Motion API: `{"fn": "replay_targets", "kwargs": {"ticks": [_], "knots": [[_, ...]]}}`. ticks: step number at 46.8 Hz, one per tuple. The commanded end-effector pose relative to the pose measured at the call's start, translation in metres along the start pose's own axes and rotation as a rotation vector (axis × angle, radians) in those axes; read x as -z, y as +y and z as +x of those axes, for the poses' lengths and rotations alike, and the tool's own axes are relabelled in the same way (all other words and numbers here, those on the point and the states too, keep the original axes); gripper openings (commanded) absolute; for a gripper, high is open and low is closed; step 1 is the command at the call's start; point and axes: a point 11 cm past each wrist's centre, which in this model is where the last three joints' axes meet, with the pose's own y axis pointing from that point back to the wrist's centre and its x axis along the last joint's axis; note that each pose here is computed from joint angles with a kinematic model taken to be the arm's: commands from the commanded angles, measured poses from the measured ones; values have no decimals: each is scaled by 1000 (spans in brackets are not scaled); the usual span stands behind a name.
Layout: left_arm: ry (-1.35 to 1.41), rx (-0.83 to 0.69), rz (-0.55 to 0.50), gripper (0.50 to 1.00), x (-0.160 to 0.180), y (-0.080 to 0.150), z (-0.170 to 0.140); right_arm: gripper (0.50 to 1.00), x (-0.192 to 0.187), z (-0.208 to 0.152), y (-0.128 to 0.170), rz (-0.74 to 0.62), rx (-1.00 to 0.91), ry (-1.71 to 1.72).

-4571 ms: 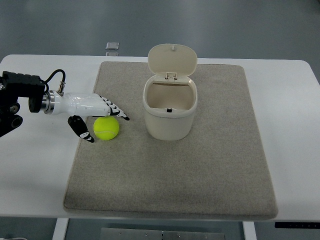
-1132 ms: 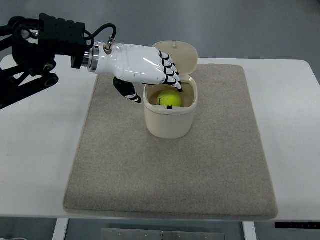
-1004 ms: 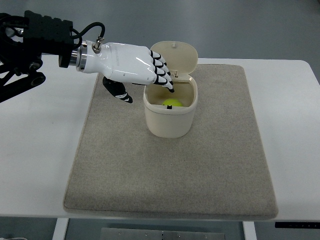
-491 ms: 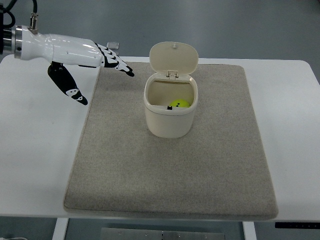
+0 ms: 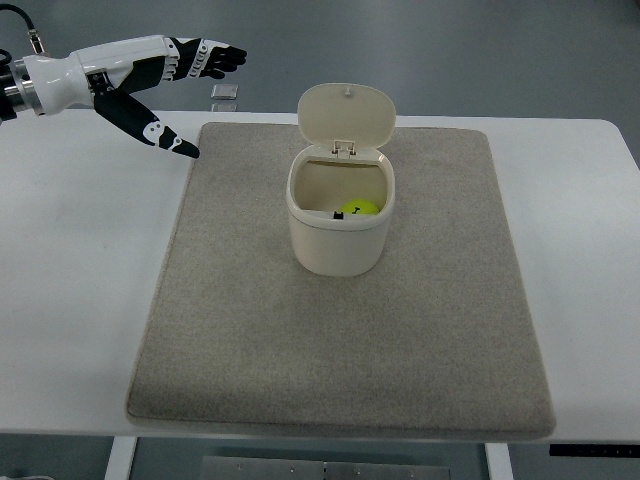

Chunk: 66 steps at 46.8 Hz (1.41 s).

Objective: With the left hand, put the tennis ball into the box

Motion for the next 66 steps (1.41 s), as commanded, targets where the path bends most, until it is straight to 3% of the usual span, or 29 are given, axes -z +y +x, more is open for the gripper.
{"fn": "replay_targets", "kwargs": {"ticks": [1,16,30,42,59,66], "knots": [[63,-47,0,992,14,-5,2,901,0,0,0,0,0,0],[334,-163,-52,992,49,-19,-20,901,0,0,0,0,0,0],[491,-251,68,992,79,-17,-18,901,0,0,0,0,0,0],[764,-334,75,992,84,-21,-15,901,0,0,0,0,0,0],[1148,-332,59,992,98,-14,-24,901,0,0,0,0,0,0],[1214,-322,93,992,112,0,-27,901,0,0,0,0,0,0]]}}
